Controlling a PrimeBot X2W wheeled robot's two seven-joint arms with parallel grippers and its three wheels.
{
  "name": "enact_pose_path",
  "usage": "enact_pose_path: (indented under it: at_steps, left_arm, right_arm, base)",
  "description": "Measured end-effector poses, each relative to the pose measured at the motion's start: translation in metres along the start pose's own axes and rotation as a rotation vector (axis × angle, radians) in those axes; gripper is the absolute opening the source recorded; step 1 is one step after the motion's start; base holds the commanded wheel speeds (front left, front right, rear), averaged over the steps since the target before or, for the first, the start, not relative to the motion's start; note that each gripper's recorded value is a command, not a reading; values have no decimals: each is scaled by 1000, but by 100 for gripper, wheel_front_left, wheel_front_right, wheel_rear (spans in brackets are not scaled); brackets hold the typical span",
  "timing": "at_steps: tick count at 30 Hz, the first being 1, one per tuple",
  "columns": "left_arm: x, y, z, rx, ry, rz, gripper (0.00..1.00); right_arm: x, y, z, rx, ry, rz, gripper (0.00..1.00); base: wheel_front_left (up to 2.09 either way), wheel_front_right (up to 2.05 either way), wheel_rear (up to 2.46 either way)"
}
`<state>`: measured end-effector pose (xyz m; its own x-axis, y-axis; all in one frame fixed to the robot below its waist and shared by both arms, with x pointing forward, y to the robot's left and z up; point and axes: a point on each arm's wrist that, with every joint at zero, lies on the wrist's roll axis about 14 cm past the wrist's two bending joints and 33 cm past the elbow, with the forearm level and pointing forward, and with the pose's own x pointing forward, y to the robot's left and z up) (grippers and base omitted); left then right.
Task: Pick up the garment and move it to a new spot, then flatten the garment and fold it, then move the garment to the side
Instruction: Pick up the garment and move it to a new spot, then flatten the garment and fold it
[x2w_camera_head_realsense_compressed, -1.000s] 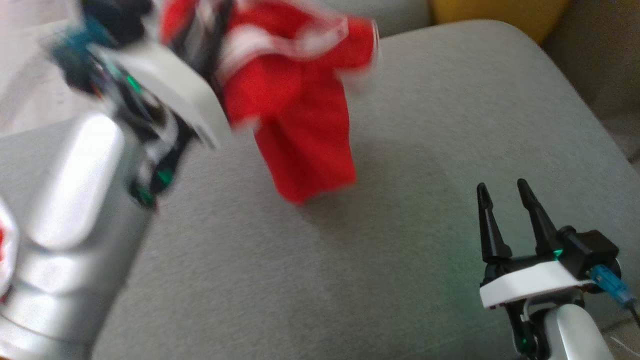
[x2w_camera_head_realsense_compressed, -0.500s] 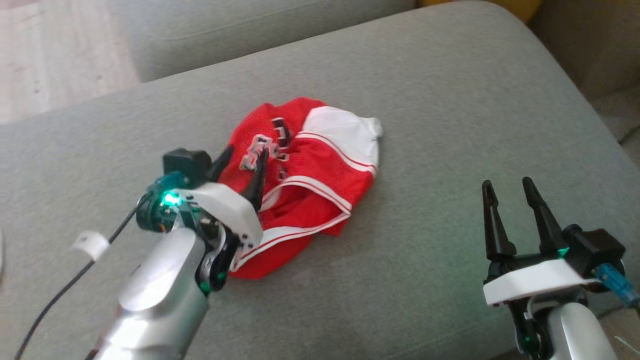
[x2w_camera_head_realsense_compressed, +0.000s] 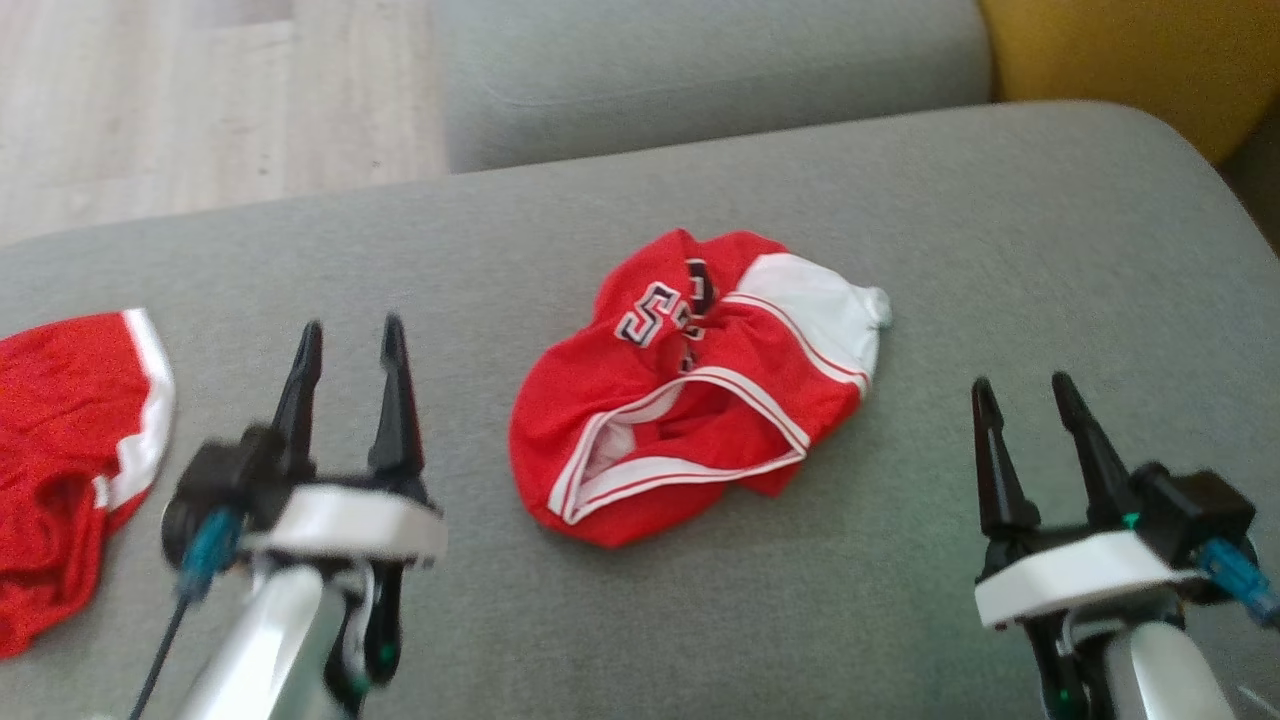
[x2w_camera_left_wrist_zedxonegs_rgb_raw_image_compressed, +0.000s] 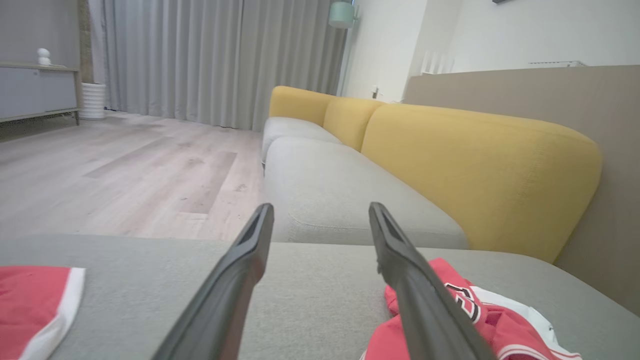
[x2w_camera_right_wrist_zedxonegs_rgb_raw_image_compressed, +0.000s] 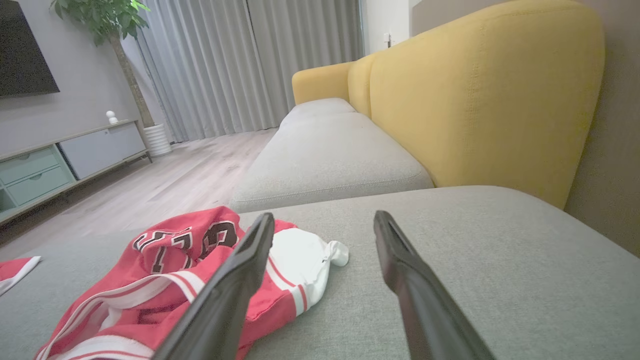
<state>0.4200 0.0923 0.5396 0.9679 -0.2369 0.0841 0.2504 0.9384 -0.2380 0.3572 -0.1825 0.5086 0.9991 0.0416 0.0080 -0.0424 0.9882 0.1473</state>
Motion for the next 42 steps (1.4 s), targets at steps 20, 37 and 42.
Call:
enact_pose_path:
  at_steps: [20, 37, 42]
  left_arm:
    - [-97, 43, -25, 86, 86, 169, 100]
    - [-87, 37, -31, 96, 90, 138, 100]
    - [-79, 38, -32, 95, 92, 137, 100]
  right_arm:
    - [8, 29, -11, -14, 50, 93, 100]
    - [-1, 67, -47, -8, 229, 203, 100]
    - [19, 80, -69, -78, 343, 255, 100]
  base:
    - [0, 0, 0]
    - [0, 0, 0]
    - [0, 0, 0]
